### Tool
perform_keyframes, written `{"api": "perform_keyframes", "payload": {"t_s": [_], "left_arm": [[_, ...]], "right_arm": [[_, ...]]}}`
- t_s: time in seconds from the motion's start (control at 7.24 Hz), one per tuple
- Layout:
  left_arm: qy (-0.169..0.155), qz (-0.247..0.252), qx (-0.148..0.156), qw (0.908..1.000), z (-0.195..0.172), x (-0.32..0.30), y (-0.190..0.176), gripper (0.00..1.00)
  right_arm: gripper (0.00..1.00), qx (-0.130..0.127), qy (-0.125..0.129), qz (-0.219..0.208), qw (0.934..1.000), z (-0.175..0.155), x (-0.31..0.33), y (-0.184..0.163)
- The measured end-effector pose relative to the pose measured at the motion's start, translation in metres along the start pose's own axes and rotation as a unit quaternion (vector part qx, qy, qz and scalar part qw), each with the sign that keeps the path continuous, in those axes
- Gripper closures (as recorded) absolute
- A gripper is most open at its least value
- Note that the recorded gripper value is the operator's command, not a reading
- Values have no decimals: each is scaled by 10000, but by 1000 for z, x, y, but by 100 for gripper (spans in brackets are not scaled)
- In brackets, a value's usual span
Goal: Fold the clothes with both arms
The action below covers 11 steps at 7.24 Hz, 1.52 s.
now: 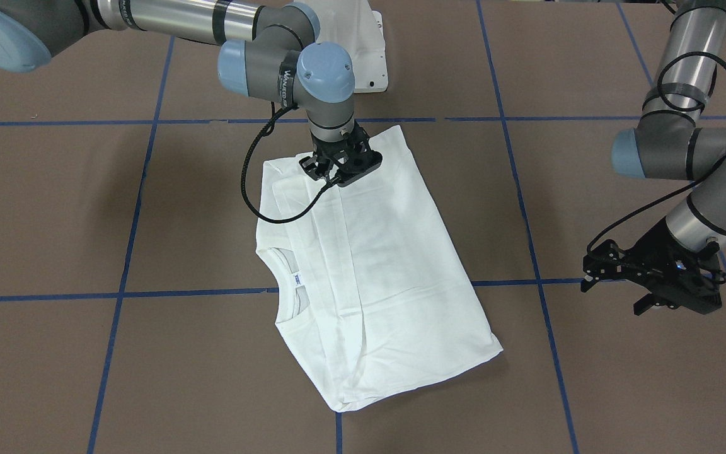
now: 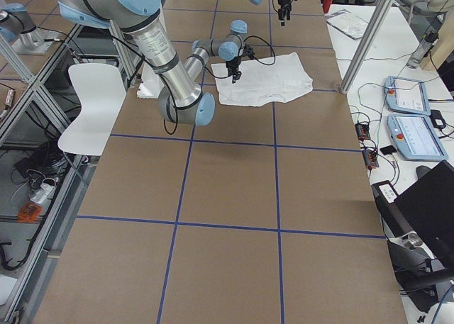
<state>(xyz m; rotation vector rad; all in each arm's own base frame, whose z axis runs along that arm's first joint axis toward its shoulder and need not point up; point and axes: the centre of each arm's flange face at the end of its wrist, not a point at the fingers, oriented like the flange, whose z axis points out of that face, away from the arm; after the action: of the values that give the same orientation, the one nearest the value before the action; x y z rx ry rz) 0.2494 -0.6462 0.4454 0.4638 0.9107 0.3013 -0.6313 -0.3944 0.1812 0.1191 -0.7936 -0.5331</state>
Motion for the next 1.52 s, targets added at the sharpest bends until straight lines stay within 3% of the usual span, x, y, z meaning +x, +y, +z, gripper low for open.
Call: {"api": "perform_keyframes", "payload": {"t_s": [0.41, 1.24, 1.52], "left_arm": [[3, -1, 2, 10000, 0, 0, 0, 0], [10, 11, 18, 10000, -2, 2, -1, 0], [5, 9, 18, 10000, -2, 1, -1, 0]], "right_arm": [[60, -177, 218, -127, 9995, 5, 4, 0], [59, -136, 369, -234, 9990, 7, -4, -16], [69, -200, 378, -232, 9988, 12, -6, -13]]}}
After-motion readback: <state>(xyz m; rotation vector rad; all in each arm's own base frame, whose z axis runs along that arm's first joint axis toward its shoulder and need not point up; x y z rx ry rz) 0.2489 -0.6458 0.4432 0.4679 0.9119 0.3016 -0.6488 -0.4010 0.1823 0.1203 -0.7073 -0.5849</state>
